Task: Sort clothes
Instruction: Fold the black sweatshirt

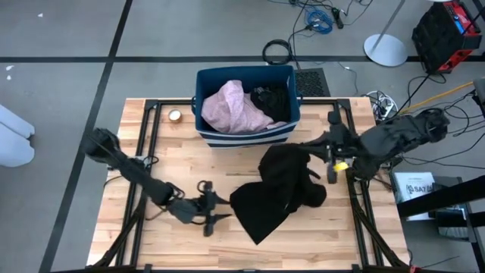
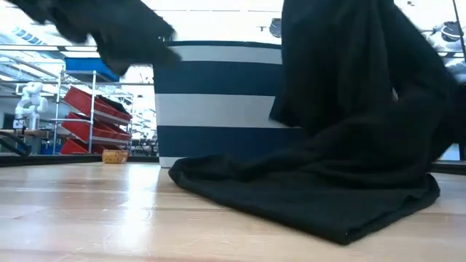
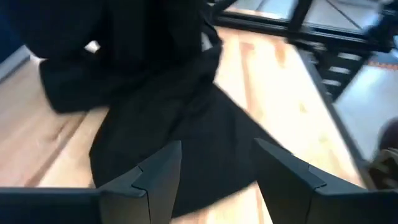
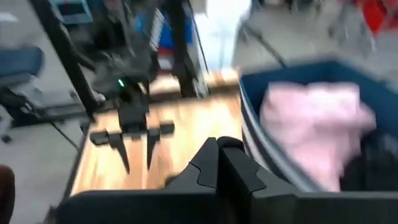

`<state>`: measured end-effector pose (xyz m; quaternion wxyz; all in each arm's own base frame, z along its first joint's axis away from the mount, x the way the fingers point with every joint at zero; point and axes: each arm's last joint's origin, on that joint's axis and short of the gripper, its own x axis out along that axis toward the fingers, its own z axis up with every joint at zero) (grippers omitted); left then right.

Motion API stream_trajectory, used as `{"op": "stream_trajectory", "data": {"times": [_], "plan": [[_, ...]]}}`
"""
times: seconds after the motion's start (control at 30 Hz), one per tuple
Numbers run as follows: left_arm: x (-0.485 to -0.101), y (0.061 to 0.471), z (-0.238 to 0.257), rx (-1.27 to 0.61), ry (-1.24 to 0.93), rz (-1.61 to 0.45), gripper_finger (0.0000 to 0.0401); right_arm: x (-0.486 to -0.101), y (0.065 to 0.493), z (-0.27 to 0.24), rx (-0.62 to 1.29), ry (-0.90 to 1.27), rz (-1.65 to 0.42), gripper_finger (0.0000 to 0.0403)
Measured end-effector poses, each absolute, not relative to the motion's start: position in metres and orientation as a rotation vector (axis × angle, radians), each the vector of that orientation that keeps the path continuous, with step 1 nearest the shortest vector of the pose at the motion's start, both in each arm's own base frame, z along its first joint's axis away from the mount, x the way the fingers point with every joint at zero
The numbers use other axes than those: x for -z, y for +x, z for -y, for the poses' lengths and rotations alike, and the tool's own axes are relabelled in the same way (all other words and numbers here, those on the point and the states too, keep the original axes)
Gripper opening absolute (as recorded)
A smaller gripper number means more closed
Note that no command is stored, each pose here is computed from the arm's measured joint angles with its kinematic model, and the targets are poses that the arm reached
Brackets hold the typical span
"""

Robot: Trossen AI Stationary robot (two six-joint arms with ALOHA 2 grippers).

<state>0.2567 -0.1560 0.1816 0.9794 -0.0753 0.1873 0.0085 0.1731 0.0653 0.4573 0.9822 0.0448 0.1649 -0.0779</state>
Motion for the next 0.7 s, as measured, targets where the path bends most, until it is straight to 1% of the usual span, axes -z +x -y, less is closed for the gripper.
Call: {"op": "stream_trajectory", "data": {"times": [0.1, 0.2, 0.33, 0.4, 0.5, 0.7], "plan": [[-0.164, 0.271, 0.148, -0.113, -0.196, -0.368, 0.0206, -0.442, 0.174, -0.064, 0.225, 0.159, -0.461, 0.0000], [-0.152, 0.281, 0.136, -0.182, -0.206, -0.381, 0.0206, -0.423, 0.172, -0.064, 0.342, 0.245, -0.616, 0.0000], [-0.144, 0.294, 0.118, -0.157, -0.250, -0.401, 0.0206, -0.400, 0.165, -0.061, 0.545, 0.300, -0.828, 0.0000], [-0.141, 0.299, 0.108, -0.176, -0.261, -0.403, 0.0206, -0.393, 0.164, -0.060, 0.633, 0.297, -0.898, 0.0000], [-0.138, 0.304, 0.095, -0.195, -0.273, -0.417, 0.0206, -0.387, 0.169, -0.062, 0.651, 0.305, -0.902, 0.0000], [-0.123, 0.311, 0.078, -0.133, -0.307, -0.501, 0.0206, -0.384, 0.173, -0.062, 0.663, 0.289, -0.923, 0.0000]]}}
